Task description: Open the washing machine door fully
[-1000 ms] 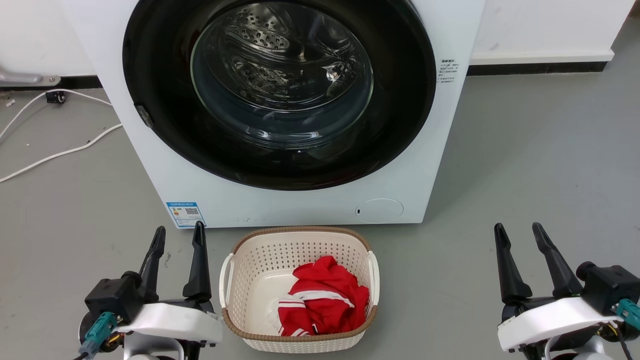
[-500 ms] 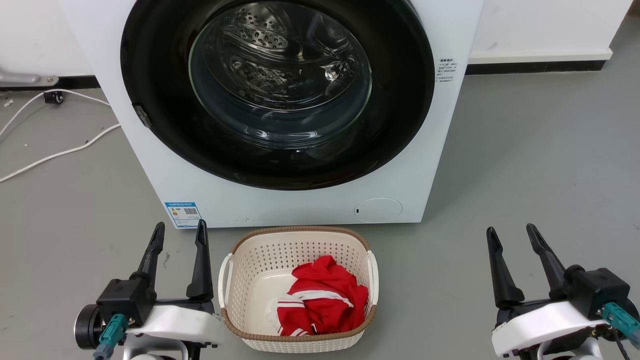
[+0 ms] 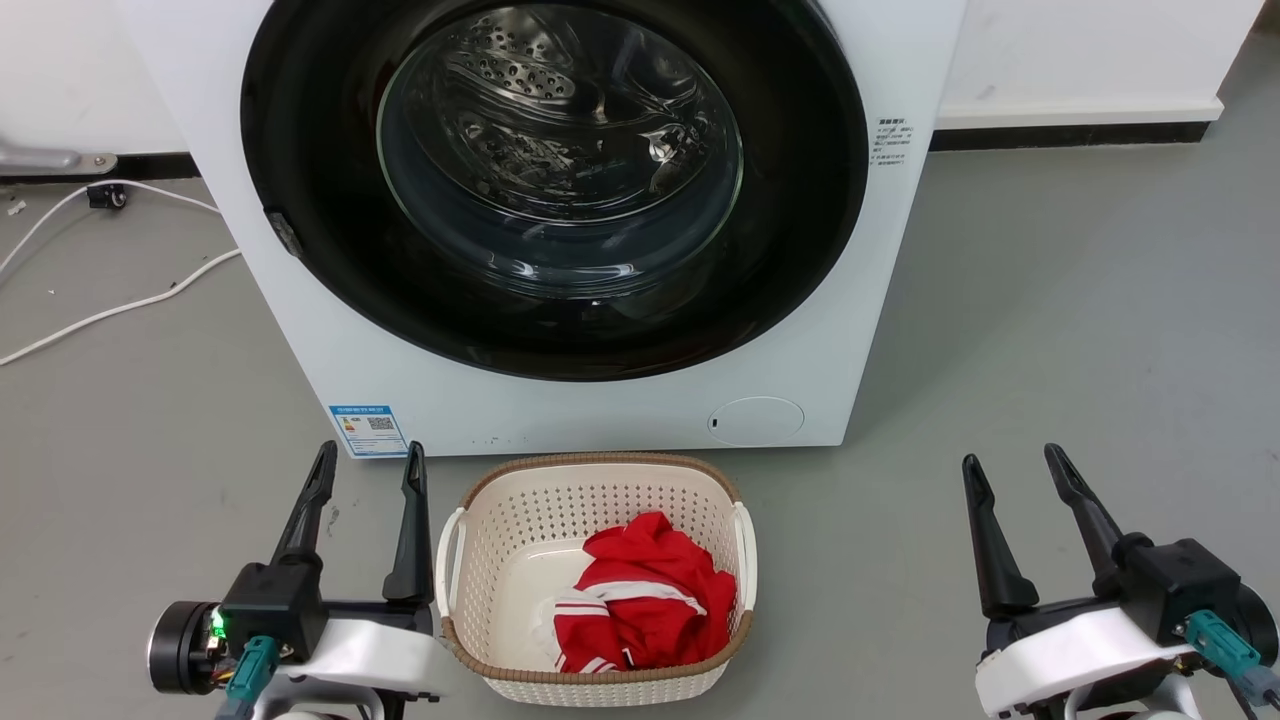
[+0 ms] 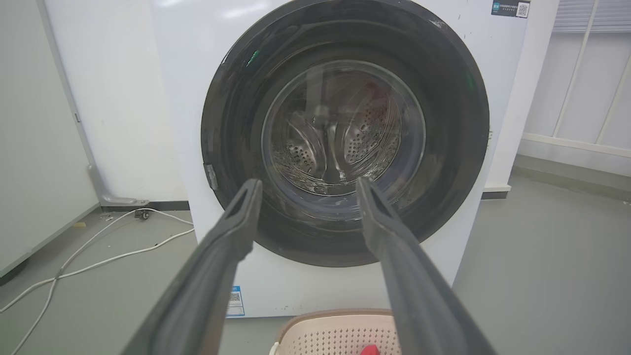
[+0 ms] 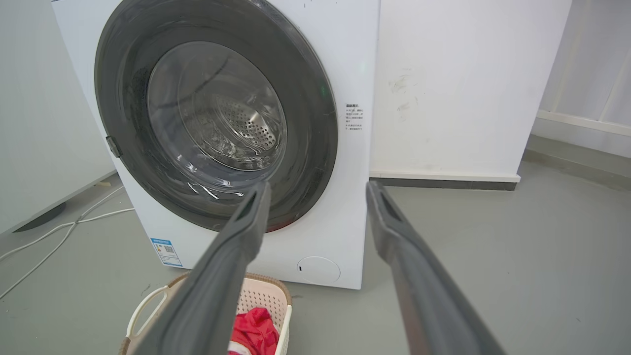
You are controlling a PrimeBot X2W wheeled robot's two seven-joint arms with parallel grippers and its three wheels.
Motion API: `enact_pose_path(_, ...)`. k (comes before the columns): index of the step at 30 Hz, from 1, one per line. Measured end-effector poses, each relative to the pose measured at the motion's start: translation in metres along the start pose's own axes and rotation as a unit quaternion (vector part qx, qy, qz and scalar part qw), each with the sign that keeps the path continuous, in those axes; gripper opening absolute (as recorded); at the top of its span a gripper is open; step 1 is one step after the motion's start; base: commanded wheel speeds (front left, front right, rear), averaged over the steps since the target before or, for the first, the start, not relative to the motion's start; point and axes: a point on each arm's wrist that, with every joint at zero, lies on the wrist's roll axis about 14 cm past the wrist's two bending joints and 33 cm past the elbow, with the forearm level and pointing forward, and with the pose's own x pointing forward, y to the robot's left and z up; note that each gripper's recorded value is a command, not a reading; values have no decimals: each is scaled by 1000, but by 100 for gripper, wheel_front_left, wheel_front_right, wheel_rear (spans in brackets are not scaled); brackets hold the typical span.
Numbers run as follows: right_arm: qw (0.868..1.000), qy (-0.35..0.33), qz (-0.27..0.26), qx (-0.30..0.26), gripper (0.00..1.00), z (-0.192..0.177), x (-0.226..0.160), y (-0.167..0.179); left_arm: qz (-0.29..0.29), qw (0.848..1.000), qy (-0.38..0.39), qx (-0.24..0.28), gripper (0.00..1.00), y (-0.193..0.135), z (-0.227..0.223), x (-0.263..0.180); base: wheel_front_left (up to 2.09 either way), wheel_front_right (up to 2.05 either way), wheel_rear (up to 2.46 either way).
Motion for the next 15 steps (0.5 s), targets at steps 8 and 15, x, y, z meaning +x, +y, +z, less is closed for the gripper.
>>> enact_pose_path(8, 1000, 0, 3, -9, 100, -1, -1, 2, -4, 1000, -2, 16, 100, -1, -1, 0, 0, 0, 0)
enact_pose_path(15, 1000, 2, 3, -6, 100, -3, -1, 2, -1, 1000, 3, 11, 100, 1, -4, -1, 0, 0, 0)
